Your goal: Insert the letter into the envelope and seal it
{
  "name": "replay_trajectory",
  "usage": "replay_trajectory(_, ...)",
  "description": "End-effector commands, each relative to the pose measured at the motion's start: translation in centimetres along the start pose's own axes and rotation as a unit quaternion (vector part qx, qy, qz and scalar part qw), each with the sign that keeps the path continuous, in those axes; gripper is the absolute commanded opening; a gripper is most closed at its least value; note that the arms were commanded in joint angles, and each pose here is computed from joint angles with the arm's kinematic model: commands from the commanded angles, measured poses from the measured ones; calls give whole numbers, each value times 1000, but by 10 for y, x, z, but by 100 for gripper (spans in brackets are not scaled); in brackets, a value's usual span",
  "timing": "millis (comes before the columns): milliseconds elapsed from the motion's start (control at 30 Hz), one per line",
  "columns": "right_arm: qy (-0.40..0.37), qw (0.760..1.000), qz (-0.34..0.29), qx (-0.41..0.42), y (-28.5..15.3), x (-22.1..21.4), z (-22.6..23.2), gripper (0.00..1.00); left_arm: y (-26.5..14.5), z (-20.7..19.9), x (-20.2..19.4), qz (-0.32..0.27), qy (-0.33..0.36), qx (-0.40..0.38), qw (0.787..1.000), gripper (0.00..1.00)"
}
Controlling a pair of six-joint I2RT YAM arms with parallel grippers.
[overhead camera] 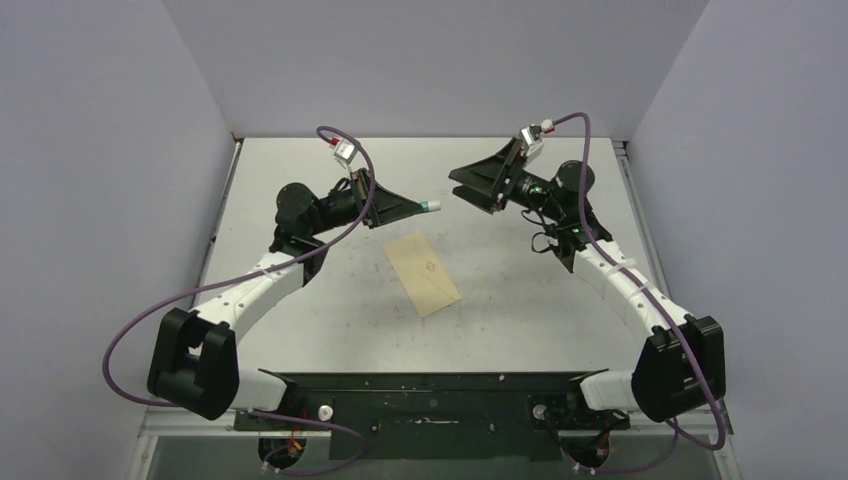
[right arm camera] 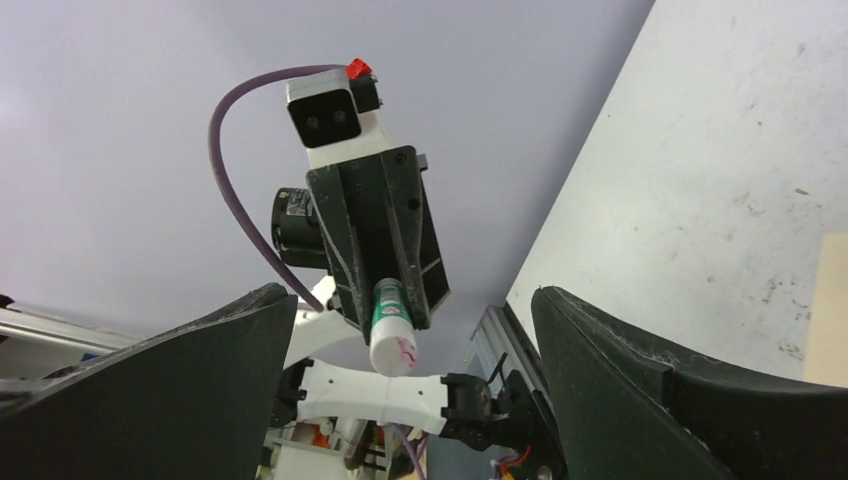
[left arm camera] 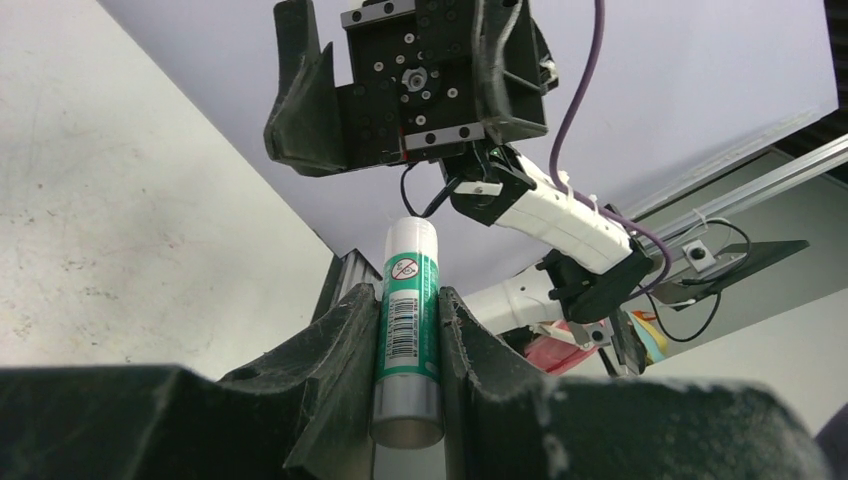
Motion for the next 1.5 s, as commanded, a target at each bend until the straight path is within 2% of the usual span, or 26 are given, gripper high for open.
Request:
replay_trajectory(0, -28, 1000, 11, 7, -10, -4, 6, 89, -2, -24, 8, -6, 30, -45, 999, 0)
replay_trajectory(267, -52, 995, 81, 28, 6, -27, 15, 74, 0, -20, 9, -3, 26, -41, 999, 0)
replay_trajectory(400, -51, 994, 90, 35, 10, -32, 17, 55, 1, -20, 10, -4, 27, -42, 999, 0)
replay_trajectory(600, -42, 994, 87, 42, 12, -32, 16, 22, 1, -20, 9, -3, 27, -42, 999, 0)
replay_trajectory(667, -39, 995, 84, 46, 12, -33, 17, 16, 2, -21, 8, 2, 28, -44, 999, 0)
replay_trajectory(733, -39, 995, 83, 49, 13, -34, 19, 6, 2, -21, 6, 6, 28, -46, 999, 0)
replay_trajectory(1033, -17, 990, 115, 84, 34, -72, 26, 5, 17, -23, -7, 35, 32, -47, 998, 0)
replay_trajectory(1300, -9, 988, 114, 100, 39, -78, 33, 5, 25, -20, -19, 41, 24, -36, 998, 0)
replay_trajectory(1467, 11, 997, 61, 55, 20, -48, 9, 5, 21, -14, -10, 20, 19, -14, 1000, 0)
Point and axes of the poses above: each gripper's point midway between its finger pads, its own y axis out along the fingers, its own z axis along the line the jaws close on, x = y × z, the point moved 4 cm from there along -y, back along the fingers, and after that the axes turned 2 degrees about y, right-handed, at the moved point
